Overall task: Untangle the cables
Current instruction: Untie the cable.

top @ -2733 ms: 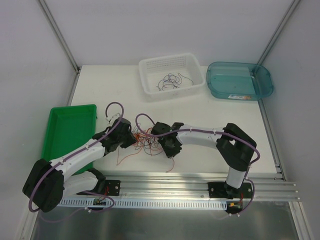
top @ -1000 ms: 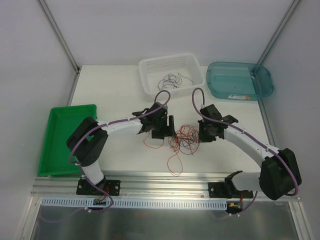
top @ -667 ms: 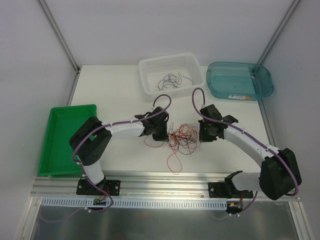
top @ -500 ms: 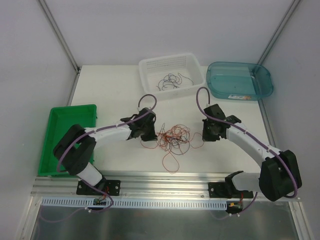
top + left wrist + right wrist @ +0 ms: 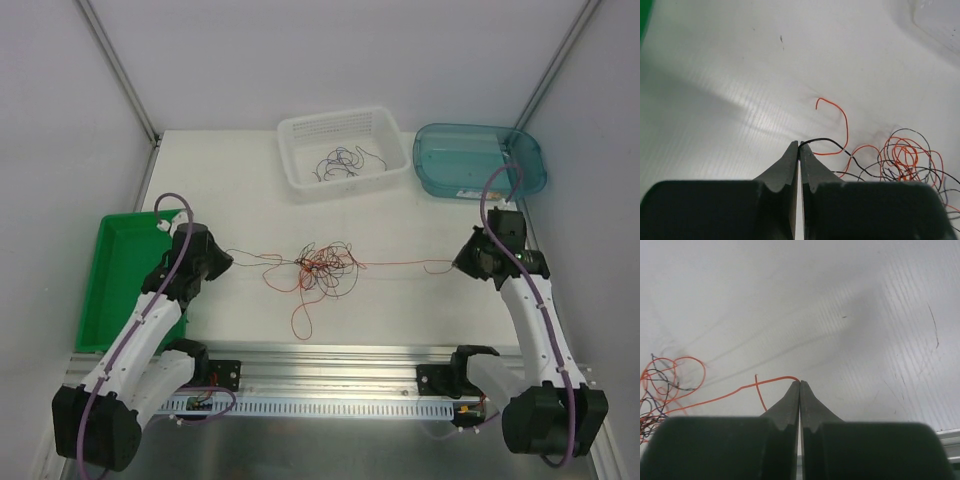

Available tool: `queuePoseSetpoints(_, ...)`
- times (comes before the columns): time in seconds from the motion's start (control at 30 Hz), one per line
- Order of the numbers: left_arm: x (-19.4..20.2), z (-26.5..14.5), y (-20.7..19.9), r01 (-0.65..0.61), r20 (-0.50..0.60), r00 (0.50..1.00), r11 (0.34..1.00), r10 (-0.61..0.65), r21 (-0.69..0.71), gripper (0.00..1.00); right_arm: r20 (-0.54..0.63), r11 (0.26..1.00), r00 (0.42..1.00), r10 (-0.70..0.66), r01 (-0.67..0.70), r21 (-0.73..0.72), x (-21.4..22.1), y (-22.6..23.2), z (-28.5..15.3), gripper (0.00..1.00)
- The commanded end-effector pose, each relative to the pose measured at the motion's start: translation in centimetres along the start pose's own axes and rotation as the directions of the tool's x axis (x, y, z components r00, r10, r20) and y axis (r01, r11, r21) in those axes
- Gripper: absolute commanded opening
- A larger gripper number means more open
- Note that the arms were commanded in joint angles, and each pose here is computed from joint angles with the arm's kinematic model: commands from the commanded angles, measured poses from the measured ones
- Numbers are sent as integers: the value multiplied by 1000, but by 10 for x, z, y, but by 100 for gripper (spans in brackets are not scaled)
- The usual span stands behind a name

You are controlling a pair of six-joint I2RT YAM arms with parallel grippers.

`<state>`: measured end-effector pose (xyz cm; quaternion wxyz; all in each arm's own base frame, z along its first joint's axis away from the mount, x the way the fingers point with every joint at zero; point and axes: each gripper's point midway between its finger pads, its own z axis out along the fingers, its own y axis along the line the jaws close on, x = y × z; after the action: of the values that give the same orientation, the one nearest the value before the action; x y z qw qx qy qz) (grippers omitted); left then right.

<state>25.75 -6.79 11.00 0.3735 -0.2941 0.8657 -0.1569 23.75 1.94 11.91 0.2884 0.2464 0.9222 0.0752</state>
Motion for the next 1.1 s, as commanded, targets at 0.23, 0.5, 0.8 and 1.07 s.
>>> queuePoseSetpoints(0.23, -47, -27, 28, -57, 122, 989, 982, 79, -178, 0, 368, 992, 930, -20, 64, -108, -108, 38, -145, 1)
queuePoseSetpoints(0.5, -116, -96, -35, -117, 278, 954, 993, 112, 0, 0, 573, 923, 819, -7, 226, -312, -152, 90, -247, 1)
queuePoseSetpoints(0.8, -35, -110, -110, -248, -12, 958, 852, 286, 460, 0, 131, 785, 932, -338, 356, -508, -2, 132, -104, 14)
queuePoseSetpoints(1.07, -20, -172, -182, -275, 14, 933, 687, 359, 673, 0, 90, 623, 853, -514, 443, -645, 94, 201, -58, 51)
